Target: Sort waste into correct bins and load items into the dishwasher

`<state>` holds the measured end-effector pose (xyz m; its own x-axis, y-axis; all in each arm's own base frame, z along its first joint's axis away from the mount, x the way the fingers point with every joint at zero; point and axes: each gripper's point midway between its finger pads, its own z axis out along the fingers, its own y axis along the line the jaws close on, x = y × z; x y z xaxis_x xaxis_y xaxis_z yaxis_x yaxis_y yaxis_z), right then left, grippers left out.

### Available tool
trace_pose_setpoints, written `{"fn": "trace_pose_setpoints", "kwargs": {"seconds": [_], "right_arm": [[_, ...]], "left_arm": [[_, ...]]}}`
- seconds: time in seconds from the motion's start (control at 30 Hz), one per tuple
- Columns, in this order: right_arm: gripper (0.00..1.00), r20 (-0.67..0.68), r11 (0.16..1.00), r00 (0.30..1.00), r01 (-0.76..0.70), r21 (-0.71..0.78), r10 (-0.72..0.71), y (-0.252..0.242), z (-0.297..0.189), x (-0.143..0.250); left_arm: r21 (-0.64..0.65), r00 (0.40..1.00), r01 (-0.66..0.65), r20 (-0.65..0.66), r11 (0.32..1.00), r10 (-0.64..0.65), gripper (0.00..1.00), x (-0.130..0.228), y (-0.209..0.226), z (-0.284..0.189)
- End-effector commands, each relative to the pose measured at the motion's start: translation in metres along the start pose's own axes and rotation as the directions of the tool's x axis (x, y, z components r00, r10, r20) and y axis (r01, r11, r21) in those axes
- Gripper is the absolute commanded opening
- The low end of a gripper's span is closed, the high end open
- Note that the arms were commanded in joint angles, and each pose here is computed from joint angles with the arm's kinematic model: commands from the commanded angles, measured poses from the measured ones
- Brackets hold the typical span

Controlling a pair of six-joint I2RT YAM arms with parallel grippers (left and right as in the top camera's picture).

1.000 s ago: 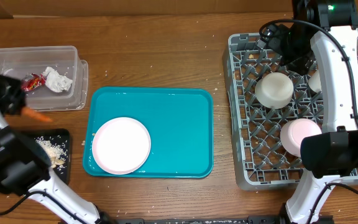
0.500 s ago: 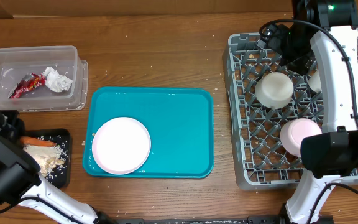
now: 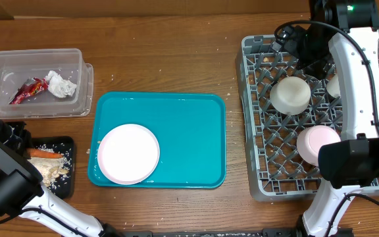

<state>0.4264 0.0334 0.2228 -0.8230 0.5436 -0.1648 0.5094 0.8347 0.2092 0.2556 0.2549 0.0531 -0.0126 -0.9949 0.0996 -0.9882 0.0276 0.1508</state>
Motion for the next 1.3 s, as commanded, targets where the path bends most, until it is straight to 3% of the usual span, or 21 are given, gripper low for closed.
{"fn": "trace_pose_setpoints", "kwargs": {"seconds": [0.0,0.03,0.1,0.47,0.73,0.9,1.07,1.1,1.17,1.27], "right_arm": [[1.00,0.019,1.000,1.000,0.002,-0.019,-0.002,0.000,-0.010,0.000],[1.00,0.019,1.000,1.000,0.002,-0.019,-0.002,0.000,-0.010,0.000],[1.00,0.019,1.000,1.000,0.002,-0.019,-0.002,0.000,-0.010,0.000],[1.00,0.019,1.000,1.000,0.002,-0.019,-0.002,0.000,-0.010,0.000],[1.00,0.019,1.000,1.000,0.002,-0.019,-0.002,0.000,-0.010,0.000],[1.00,0.019,1.000,1.000,0.002,-0.019,-0.002,0.000,-0.010,0.000],[1.00,0.019,1.000,1.000,0.002,-0.019,-0.002,0.000,-0.010,0.000],[1.00,0.019,1.000,1.000,0.002,-0.019,-0.002,0.000,-0.010,0.000],[1.00,0.019,1.000,1.000,0.002,-0.019,-0.002,0.000,-0.010,0.000],[1.00,0.019,1.000,1.000,0.002,-0.019,-0.002,0.000,-0.010,0.000]], "left_arm": [[-0.022,1.000,0.022,0.013,1.000,-0.022,0.30,-0.003,0.008,0.000],[-0.022,1.000,0.008,0.012,1.000,-0.008,0.40,-0.003,0.008,0.000],[-0.024,1.000,-0.011,0.010,1.000,0.011,0.46,-0.002,0.008,0.000],[-0.015,0.999,-0.028,-0.030,0.999,0.027,0.43,0.006,0.008,0.000],[0.205,0.974,-0.183,-0.094,0.962,0.205,0.40,0.028,-0.024,-0.026],[0.348,0.946,-0.298,-0.019,0.889,0.325,0.40,0.051,-0.042,-0.067],[0.362,0.899,-0.439,0.172,0.822,0.404,0.42,0.074,-0.055,-0.111],[0.360,0.884,-0.467,0.215,0.808,0.415,0.47,0.077,-0.060,-0.118],[0.349,0.856,-0.512,0.288,0.785,0.430,1.00,0.081,-0.071,-0.128],[0.344,0.829,-0.552,0.321,0.759,0.458,1.00,0.092,-0.084,-0.131]]}}
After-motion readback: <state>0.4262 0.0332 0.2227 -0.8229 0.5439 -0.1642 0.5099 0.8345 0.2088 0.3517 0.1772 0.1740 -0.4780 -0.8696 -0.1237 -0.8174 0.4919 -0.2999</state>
